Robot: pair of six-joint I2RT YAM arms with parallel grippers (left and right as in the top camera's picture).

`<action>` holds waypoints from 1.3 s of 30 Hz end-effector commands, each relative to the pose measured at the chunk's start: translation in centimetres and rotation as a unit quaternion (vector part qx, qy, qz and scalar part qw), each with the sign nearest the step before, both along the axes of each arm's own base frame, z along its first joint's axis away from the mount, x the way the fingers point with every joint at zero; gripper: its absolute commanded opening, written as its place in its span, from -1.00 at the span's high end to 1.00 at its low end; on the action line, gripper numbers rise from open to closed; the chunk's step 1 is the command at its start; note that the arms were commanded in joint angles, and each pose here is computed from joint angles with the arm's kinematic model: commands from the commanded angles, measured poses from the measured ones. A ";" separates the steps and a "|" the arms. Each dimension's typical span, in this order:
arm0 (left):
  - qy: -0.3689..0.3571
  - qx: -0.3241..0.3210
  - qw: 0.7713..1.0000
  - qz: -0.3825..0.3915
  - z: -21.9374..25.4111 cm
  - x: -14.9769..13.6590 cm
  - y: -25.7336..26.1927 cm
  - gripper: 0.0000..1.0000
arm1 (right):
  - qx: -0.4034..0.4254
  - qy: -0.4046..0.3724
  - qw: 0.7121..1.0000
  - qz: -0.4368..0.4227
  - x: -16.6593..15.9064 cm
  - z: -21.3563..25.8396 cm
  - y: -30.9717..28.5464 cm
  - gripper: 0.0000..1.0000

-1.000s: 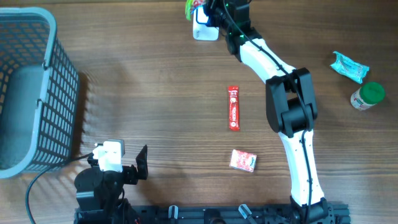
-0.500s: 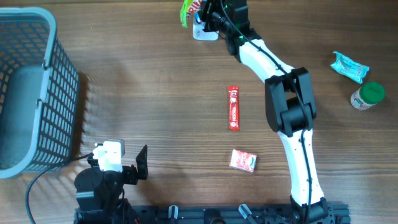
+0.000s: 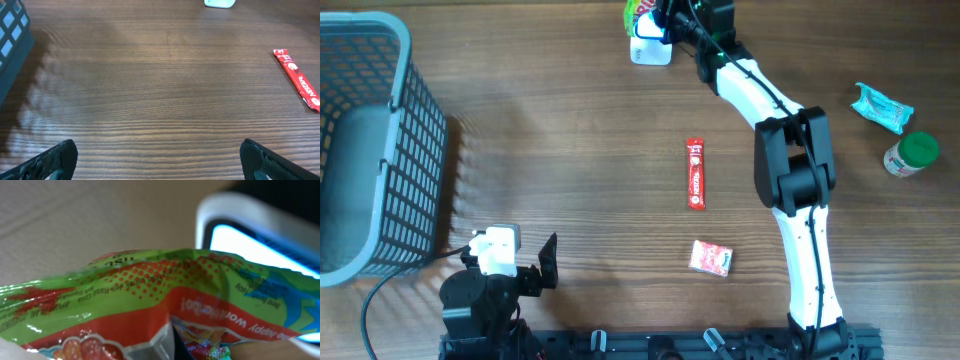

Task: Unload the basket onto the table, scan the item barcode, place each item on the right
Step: 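Carry the Haribo bag to the right table edge and release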

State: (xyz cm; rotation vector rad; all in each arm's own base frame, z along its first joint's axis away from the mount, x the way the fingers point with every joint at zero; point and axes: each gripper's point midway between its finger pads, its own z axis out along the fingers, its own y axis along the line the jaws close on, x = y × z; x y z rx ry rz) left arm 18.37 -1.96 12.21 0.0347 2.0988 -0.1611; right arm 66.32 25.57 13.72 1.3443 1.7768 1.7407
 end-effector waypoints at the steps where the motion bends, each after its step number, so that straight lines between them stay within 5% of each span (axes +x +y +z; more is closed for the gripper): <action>1: -0.003 0.005 1.000 -0.004 -0.1 0.0 -0.1 -1.00 | -0.107 -0.105 0.989 0.010 0.0 7.5 -2.7 0.91; 7: -0.003 0.005 1.000 -0.004 -0.1 0.0 -0.1 -1.00 | -0.331 0.013 0.938 -0.105 -4.6 10.8 -14.1 0.91; 14: -0.003 0.005 1.000 -0.004 -0.1 0.0 -0.1 -1.00 | -0.458 0.135 0.866 -0.152 -9.7 9.5 -27.3 0.91; 18: -0.003 0.005 1.000 -0.004 -0.1 0.0 -0.1 -1.00 | -0.493 0.263 0.812 -0.168 -14.2 5.5 -35.0 0.92; 26: -0.003 0.006 1.000 -0.004 -0.1 0.0 -0.1 -1.00 | -0.561 0.339 0.742 -0.140 -18.1 1.1 -44.2 0.78; 28: -0.002 0.006 1.000 -0.004 -0.1 0.0 -0.1 -1.00 | -0.563 0.360 0.731 -0.138 -19.0 -0.3 -45.9 0.62; 35: -0.003 0.006 1.000 -0.004 -0.1 0.0 -0.1 -1.00 | -0.571 0.395 0.713 -0.100 -20.5 -3.8 -48.8 0.66; 37: -0.003 0.006 1.000 -0.004 -0.1 0.0 0.0 -1.00 | -0.567 0.402 0.712 -0.100 -20.9 -4.1 -49.2 0.42; 39: -0.003 0.006 1.000 -0.004 -0.1 0.0 -0.1 -1.00 | -0.558 0.398 0.722 -0.097 -21.0 -3.7 -49.1 -0.10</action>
